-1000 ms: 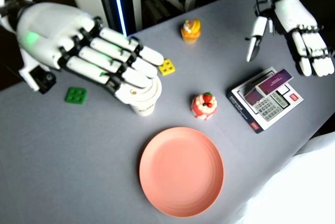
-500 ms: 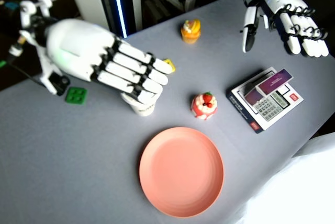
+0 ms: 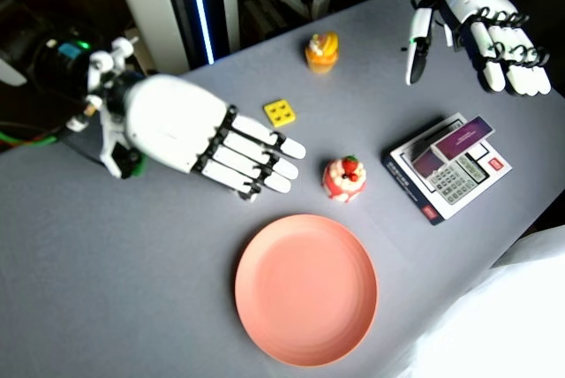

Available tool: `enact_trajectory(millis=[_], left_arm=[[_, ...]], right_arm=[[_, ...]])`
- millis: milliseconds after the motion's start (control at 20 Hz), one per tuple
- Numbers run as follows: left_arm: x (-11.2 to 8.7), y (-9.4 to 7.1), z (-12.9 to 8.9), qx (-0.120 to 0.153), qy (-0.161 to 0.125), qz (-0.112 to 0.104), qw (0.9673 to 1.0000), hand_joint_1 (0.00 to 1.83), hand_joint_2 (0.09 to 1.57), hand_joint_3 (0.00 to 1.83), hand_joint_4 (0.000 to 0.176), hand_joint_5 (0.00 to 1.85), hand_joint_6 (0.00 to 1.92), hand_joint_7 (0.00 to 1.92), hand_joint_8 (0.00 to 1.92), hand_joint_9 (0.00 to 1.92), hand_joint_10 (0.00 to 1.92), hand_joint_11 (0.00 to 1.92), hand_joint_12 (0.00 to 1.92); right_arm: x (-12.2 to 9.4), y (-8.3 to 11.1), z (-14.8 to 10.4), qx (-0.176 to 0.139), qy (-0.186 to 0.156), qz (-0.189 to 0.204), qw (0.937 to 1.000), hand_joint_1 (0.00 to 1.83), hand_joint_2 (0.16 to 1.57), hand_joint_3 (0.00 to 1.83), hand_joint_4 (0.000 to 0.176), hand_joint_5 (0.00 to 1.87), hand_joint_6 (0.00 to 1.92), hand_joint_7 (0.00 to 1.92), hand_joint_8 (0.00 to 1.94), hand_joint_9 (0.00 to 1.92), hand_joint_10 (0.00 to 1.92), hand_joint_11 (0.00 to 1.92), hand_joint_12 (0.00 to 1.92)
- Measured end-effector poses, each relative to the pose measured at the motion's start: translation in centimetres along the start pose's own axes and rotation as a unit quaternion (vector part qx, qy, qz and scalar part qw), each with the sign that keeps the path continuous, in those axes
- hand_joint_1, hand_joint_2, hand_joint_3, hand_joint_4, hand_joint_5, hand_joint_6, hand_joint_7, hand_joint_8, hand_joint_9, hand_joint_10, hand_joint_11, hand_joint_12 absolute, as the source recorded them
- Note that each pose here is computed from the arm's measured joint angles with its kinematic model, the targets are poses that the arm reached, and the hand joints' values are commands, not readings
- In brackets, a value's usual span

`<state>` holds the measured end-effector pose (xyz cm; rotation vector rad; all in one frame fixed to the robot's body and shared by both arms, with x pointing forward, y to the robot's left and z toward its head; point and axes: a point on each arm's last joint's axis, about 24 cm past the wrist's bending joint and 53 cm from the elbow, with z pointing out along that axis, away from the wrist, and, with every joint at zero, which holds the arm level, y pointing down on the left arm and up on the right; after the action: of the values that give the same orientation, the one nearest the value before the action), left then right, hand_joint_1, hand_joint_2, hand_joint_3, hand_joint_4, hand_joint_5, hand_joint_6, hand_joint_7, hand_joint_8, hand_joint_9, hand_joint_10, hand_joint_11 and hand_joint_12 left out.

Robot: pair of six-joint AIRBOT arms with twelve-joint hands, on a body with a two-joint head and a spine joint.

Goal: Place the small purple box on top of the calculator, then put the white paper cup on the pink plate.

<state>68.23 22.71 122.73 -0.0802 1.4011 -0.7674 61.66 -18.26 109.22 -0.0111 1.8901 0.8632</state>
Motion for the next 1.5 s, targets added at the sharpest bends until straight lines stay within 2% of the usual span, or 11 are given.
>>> enact_trajectory(millis=[50,100,200,250,500,900,950,1150,1200,1450,1500], left_arm=[[0.0,0.0,0.0,0.000,0.000,0.000,1.0000,0.69,1.13,0.01,0.086,0.00,0.00,0.00,0.00,0.00,0.00,0.00,0.00],[0.0,0.0,0.0,0.000,0.000,0.000,1.0000,0.71,1.14,0.01,0.088,0.00,0.00,0.00,0.00,0.00,0.00,0.00,0.00],[0.2,0.4,-0.3,-0.005,0.002,0.000,1.0000,0.72,1.14,0.01,0.088,0.00,0.00,0.00,0.00,0.00,0.00,0.00,0.00],[0.3,0.7,-0.3,-0.011,0.003,-0.002,0.9999,0.70,1.23,0.04,0.080,0.00,0.00,0.00,0.00,0.00,0.00,0.00,0.00],[0.0,0.7,-0.5,-0.010,0.000,-0.004,0.9999,0.72,1.27,0.04,0.074,0.00,0.00,0.00,0.00,0.00,0.00,0.00,0.00],[0.4,0.8,-1.0,-0.012,0.001,-0.010,0.9999,0.71,1.27,0.02,0.076,0.00,0.00,0.00,0.00,0.00,0.00,0.00,0.00],[0.5,0.9,-1.1,-0.013,0.000,-0.010,0.9999,0.71,1.27,0.02,0.094,0.00,0.00,0.00,0.00,0.00,0.00,0.00,0.00],[0.7,1.2,-1.6,-0.014,0.001,-0.011,0.9998,0.73,1.28,0.01,0.100,0.00,0.00,0.00,0.00,0.00,0.00,0.00,0.00],[0.7,1.4,-1.7,-0.018,0.000,-0.014,0.9997,0.70,1.27,0.01,0.085,0.00,0.00,0.00,0.00,0.00,0.00,0.01,0.01],[0.7,1.5,-1.8,-0.020,-0.003,-0.017,0.9997,0.62,1.28,0.00,0.090,0.00,0.00,0.00,0.00,0.00,0.00,0.01,0.19],[0.9,1.5,-1.8,-0.019,-0.004,-0.018,0.9996,0.62,1.29,0.00,0.086,0.00,0.00,0.00,0.00,0.00,0.00,0.00,0.18]], right_arm=[[0.0,0.0,0.0,0.000,-0.001,0.003,1.0000,0.95,1.02,0.01,0.000,0.08,0.03,0.17,0.06,0.02,0.86,0.05,1.86],[-0.2,0.1,0.1,-0.001,-0.003,0.006,1.0000,1.05,1.05,0.01,0.000,0.20,0.08,0.29,0.14,0.02,1.23,0.14,1.85],[-0.6,0.4,0.2,-0.007,-0.008,0.012,0.9999,1.05,1.05,0.01,0.000,0.21,0.08,0.29,0.15,0.02,1.25,0.14,1.85],[-0.9,0.4,0.1,-0.010,-0.010,0.015,0.9998,1.14,1.06,0.00,0.000,0.36,0.46,0.43,0.78,0.36,1.55,0.39,1.92],[-3.1,1.1,-0.3,-0.025,-0.040,0.018,0.9987,1.15,1.09,0.01,0.000,0.21,0.99,0.31,1.17,0.47,1.68,0.54,1.92],[-7.7,1.5,-0.1,-0.042,-0.106,0.026,0.9931,1.18,1.13,0.01,0.000,0.14,0.91,0.15,1.06,0.37,1.69,0.50,1.92],[-8.5,1.0,0.2,-0.039,-0.119,0.031,0.9917,1.20,1.15,0.01,0.000,0.11,0.94,0.13,1.07,0.21,1.58,0.19,1.92],[-10.1,0.0,2.4,-0.032,-0.150,0.062,0.9862,1.12,1.17,0.01,0.000,0.22,0.50,0.23,0.99,0.23,1.58,0.06,1.92],[-10.7,-0.2,3.3,-0.031,-0.162,0.075,0.9834,1.14,1.18,0.00,0.000,0.25,0.59,0.16,0.81,0.17,1.51,0.04,1.92],[-10.8,-2.2,6.1,-0.005,-0.169,0.112,0.9793,0.98,1.12,0.00,0.000,0.21,0.73,0.26,0.85,0.13,1.26,0.06,1.80],[-11.0,-2.6,6.8,0.001,-0.170,0.115,0.9787,0.87,1.08,0.00,0.000,0.25,0.79,0.28,0.40,0.12,0.95,0.00,1.66]])
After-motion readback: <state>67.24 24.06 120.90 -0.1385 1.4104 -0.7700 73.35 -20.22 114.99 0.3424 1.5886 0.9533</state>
